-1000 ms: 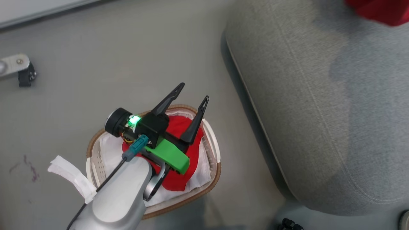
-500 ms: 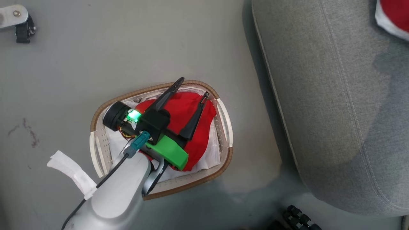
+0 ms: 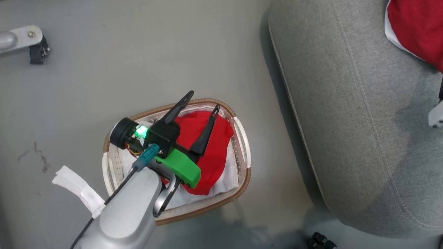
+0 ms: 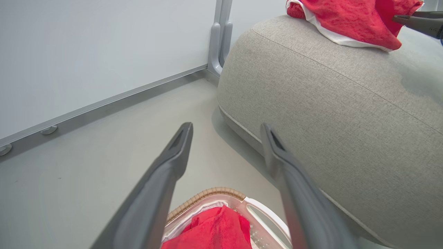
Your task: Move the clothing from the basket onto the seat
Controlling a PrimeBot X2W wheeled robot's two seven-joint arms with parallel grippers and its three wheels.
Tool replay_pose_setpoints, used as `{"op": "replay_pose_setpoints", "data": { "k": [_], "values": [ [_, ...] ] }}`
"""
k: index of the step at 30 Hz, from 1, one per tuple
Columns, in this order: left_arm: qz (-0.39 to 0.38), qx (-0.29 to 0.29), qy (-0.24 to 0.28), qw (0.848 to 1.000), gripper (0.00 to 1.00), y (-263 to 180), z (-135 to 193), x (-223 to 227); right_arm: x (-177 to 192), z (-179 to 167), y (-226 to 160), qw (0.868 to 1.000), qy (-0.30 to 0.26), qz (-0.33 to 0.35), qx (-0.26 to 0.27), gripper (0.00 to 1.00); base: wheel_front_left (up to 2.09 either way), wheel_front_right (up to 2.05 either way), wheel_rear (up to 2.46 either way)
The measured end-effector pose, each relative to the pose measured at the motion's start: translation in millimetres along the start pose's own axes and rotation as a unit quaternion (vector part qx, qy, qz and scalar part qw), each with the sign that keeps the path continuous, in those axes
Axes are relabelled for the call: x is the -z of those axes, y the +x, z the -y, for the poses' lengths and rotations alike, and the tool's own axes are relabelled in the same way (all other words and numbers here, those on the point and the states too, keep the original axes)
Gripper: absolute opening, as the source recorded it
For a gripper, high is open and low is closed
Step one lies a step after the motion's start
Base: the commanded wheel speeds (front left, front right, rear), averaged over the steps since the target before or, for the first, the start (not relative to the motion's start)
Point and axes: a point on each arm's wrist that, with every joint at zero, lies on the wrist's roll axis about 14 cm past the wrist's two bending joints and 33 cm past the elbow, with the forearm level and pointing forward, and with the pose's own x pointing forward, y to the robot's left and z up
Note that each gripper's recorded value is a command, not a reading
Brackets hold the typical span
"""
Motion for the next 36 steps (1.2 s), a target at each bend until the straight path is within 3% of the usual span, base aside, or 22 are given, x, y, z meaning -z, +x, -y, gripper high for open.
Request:
{"op": "replay_pose_setpoints", "data": {
  "k": [7,15,22,26,36],
  "values": [
    [0.022,-0.018,0.001,1.0,1.0,-12,9,-23,-4,14,-33,1.0,-0.018,0.003,-0.006,1.0,0.0,0.0,0.0],
    [0.062,-0.056,0.001,0.996,1.0,-33,12,-58,-64,14,-40,0.996,-0.037,0.079,-0.029,1.0,0.0,0.0,0.0],
    [0.096,-0.128,0.006,0.987,1.0,-69,-5,-83,-107,-18,-50,0.989,0.0,0.132,-0.071,1.0,0.0,0.0,0.0],
    [0.119,-0.19,0.01,0.974,1.0,-100,-25,-97,-122,-50,-60,0.982,0.026,0.151,-0.108,1.0,0.0,0.0,0.0],
    [0.136,-0.316,0.006,0.939,1.0,-187,-59,-94,-126,-134,-106,0.963,0.082,0.16,-0.202,1.0,0.0,0.0,0.0]
  ]
}}
